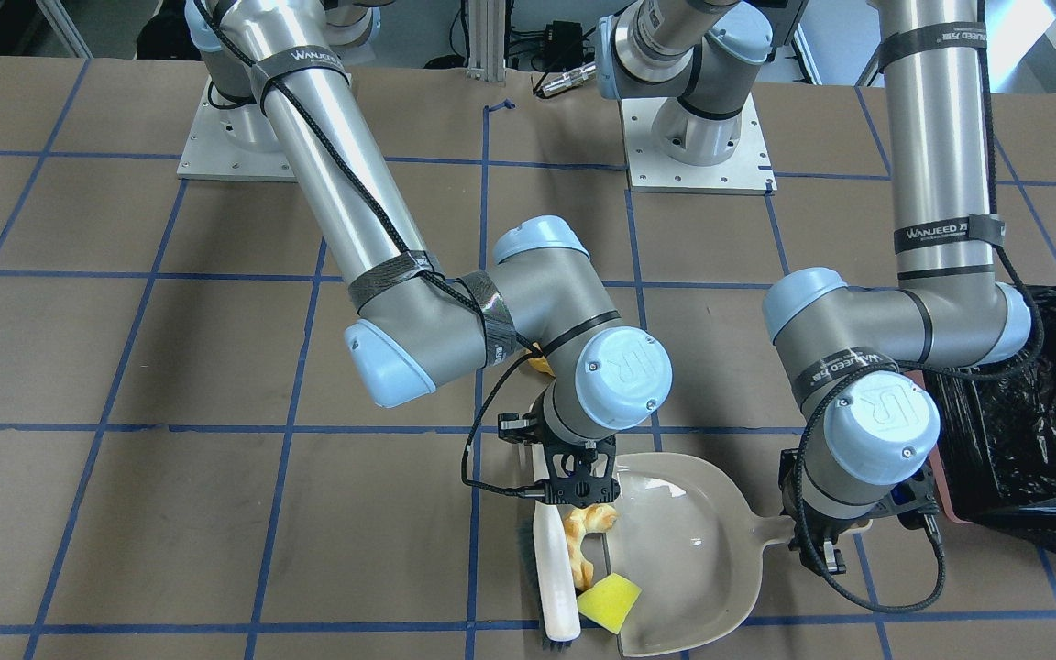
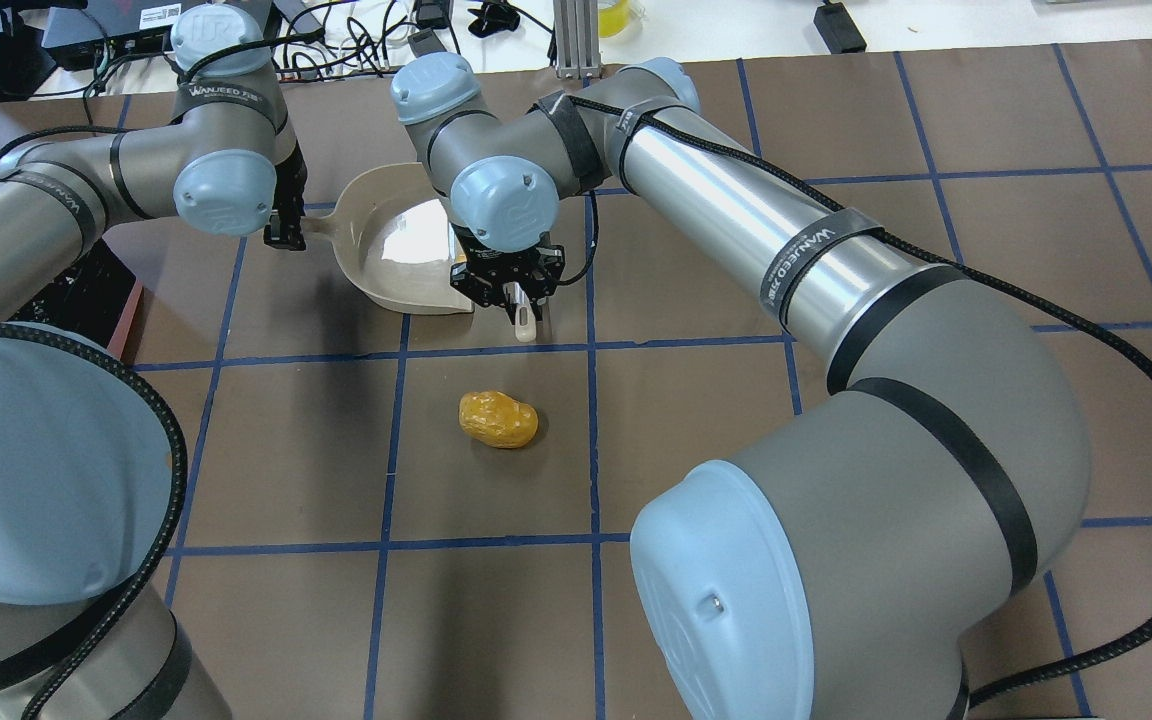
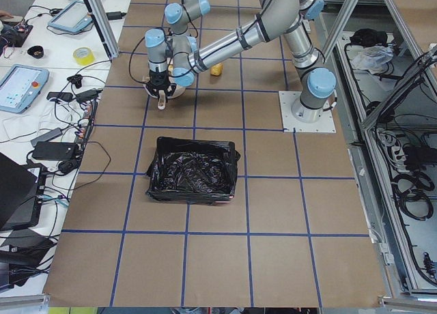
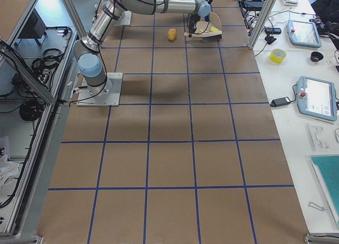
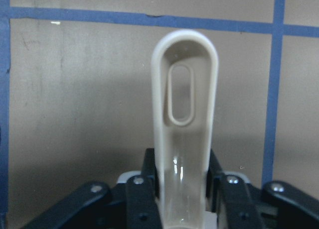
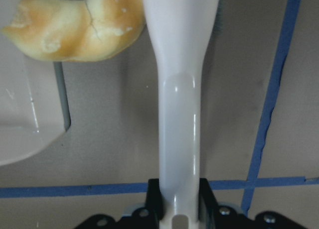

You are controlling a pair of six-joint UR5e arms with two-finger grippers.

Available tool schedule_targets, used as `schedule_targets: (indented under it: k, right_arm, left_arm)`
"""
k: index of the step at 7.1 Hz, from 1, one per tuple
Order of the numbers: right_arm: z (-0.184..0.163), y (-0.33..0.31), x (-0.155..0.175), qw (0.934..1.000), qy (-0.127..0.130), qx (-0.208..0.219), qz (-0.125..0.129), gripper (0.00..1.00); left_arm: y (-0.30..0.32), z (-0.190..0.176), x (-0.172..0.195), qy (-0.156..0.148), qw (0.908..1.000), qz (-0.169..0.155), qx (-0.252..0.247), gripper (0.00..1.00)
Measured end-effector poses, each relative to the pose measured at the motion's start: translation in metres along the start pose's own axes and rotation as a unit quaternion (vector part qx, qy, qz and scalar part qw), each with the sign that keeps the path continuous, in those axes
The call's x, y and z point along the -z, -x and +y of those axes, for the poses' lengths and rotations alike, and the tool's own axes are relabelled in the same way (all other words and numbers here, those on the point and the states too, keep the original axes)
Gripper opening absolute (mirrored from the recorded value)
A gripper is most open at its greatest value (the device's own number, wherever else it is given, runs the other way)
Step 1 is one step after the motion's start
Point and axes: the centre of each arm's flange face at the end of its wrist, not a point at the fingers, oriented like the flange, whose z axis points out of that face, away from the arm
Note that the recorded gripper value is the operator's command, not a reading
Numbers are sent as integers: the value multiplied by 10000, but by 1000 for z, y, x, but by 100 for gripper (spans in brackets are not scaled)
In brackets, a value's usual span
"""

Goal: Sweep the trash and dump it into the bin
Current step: 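Sweep the sponge and bread roll into the dustpan with the right gripper's brush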

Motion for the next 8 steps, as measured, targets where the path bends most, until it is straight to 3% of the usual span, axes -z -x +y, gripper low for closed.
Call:
schedule_targets:
  k: [3, 6, 8]
  right_arm:
    - [4, 17, 12, 9991, -7, 193, -388, 8]
    - [26, 47, 28, 9935, 37, 772, -834, 8]
    - [38, 32, 57, 9932, 72, 818, -825, 8]
  left_arm:
    - [0, 2, -2, -5, 10000, 9, 25, 0]
    - [-1, 3, -2, -5, 10000, 29, 25, 0]
    - [-1, 2, -1, -16, 10000, 43, -43, 0]
